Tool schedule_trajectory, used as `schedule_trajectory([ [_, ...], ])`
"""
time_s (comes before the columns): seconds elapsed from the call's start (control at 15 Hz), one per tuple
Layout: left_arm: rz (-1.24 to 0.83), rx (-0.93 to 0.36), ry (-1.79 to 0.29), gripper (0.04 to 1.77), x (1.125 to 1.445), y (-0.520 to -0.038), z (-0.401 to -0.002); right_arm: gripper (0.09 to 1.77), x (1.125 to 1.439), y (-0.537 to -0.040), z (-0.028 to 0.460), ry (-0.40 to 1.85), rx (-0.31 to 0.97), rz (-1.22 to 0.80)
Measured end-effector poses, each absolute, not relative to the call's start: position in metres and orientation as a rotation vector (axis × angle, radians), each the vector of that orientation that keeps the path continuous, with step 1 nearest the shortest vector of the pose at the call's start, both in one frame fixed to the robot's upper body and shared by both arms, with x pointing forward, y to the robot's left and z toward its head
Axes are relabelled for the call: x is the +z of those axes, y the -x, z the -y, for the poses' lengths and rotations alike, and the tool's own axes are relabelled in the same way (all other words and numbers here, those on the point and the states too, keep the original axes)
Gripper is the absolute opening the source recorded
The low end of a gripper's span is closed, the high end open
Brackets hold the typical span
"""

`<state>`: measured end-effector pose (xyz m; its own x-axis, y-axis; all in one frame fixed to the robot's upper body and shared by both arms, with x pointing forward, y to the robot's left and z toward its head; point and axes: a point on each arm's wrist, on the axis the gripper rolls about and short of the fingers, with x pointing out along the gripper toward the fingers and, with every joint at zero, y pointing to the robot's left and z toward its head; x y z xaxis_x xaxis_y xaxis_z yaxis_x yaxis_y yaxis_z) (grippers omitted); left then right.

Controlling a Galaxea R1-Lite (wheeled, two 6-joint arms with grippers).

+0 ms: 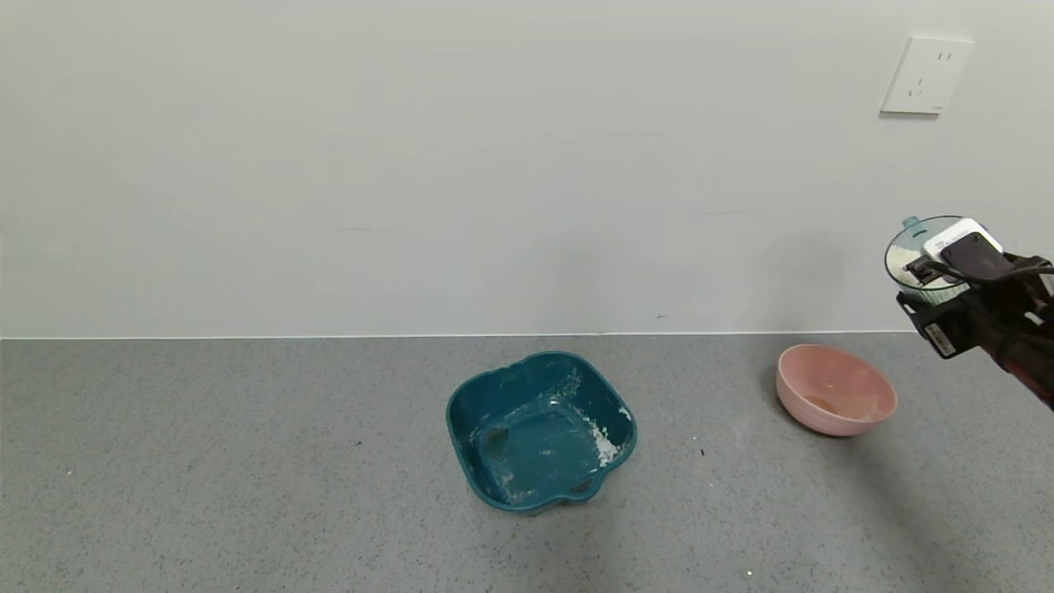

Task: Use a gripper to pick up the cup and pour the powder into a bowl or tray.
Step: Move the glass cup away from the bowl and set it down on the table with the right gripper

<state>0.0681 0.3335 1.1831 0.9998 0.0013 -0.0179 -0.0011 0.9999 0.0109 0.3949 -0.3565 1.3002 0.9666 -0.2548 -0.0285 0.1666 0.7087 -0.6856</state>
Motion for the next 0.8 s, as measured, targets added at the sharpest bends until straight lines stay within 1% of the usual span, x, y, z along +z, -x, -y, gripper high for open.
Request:
schedule_trajectory([
  [0.33,-0.018,0.001,-0.010,1.72,1.183,-0.068,-0.334,1.34,1.298,-0.389,0.312,0.558,-0.114,-0.102],
  [0.8,-0.018,0.001,-0.011,1.72,1.183,-0.068,-0.334,1.34,1.290,-0.370,0.249,0.390,0.112,-0.134],
])
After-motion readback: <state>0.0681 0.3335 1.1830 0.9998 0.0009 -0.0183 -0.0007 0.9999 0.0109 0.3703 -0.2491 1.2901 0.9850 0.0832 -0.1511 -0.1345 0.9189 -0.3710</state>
